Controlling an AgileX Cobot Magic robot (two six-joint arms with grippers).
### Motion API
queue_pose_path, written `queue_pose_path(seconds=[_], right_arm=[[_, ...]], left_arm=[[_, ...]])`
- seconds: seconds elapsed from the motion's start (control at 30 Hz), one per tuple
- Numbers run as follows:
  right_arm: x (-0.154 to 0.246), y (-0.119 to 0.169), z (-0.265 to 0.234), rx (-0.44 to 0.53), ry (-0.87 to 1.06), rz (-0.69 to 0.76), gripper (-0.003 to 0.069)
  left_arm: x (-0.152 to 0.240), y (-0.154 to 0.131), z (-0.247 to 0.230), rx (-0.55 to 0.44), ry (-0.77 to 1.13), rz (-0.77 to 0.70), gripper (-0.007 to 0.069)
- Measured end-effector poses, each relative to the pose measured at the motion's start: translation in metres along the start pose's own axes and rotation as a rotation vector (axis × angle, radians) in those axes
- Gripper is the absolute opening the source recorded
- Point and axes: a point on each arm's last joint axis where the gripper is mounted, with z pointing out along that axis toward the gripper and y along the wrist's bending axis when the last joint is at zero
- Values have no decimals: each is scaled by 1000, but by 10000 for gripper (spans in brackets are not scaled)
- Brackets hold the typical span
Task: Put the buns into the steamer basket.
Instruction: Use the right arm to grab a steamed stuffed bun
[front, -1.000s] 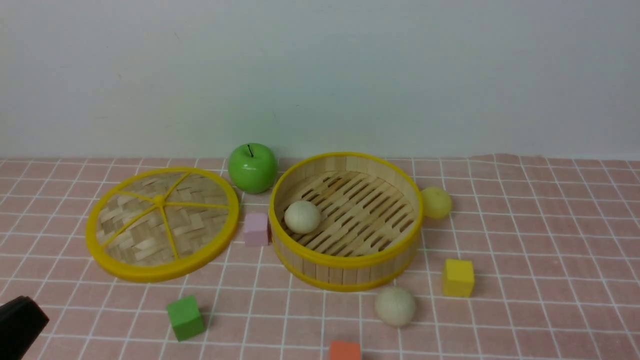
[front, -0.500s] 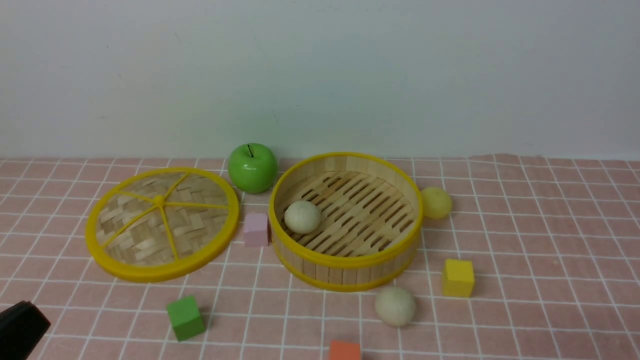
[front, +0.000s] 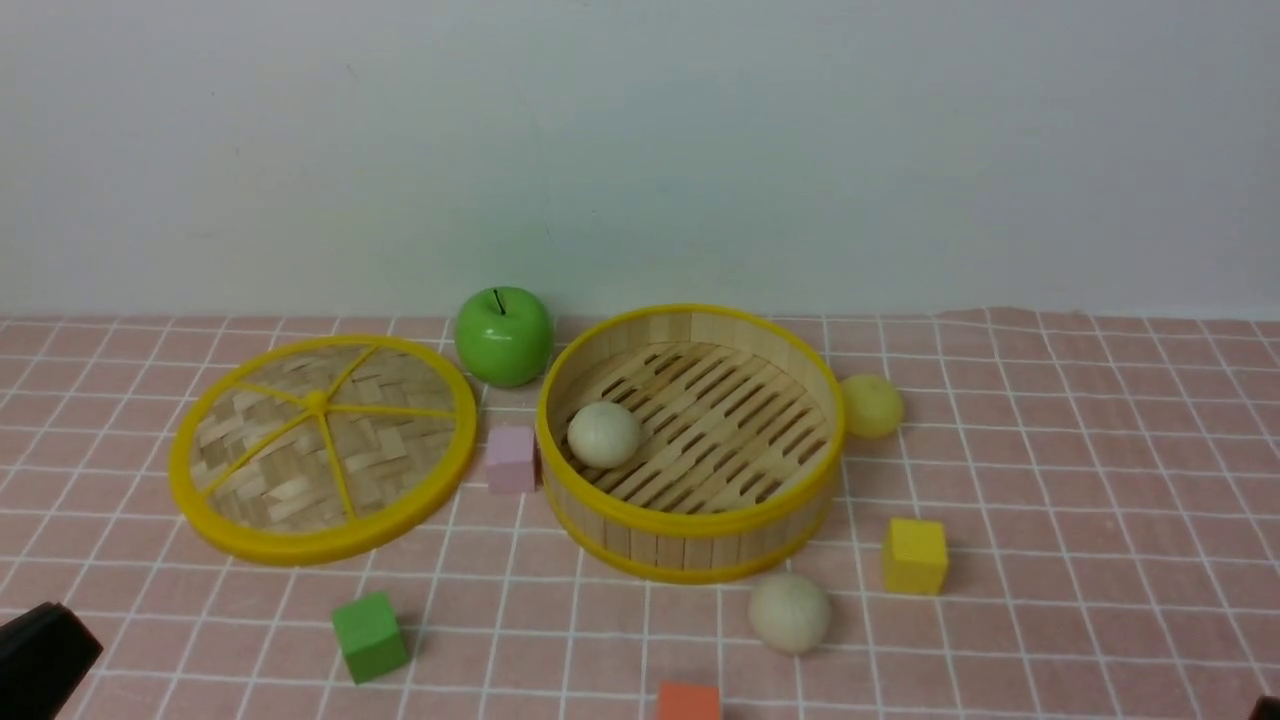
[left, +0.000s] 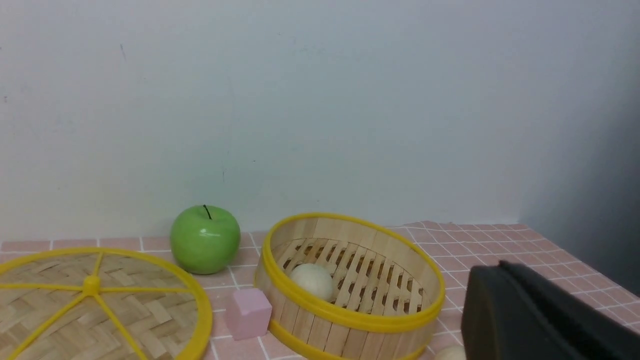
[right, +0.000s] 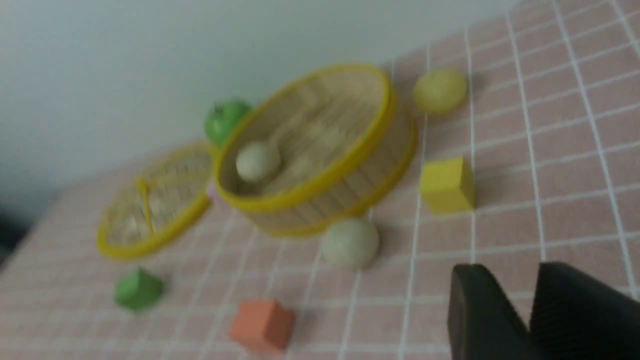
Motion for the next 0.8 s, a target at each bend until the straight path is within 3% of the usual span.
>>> queue_pose_path(seconds=[0.17, 0.27, 0.43, 0.57, 0.8], right_arm=[[-38, 11, 30, 55, 440, -121, 88], [-54, 9, 57, 78, 580, -116, 42], [-68, 12, 91, 72, 663, -129, 19], [-72, 41, 122, 5, 717, -234, 19], [-69, 87, 170, -12, 780, -428, 68]], left_arm=[[0, 0, 0, 0, 0, 0, -14], [0, 0, 0, 0, 0, 0, -13], [0, 0, 0, 0, 0, 0, -12], [0, 0, 0, 0, 0, 0, -10], [1, 0, 0, 0, 9, 0, -3]])
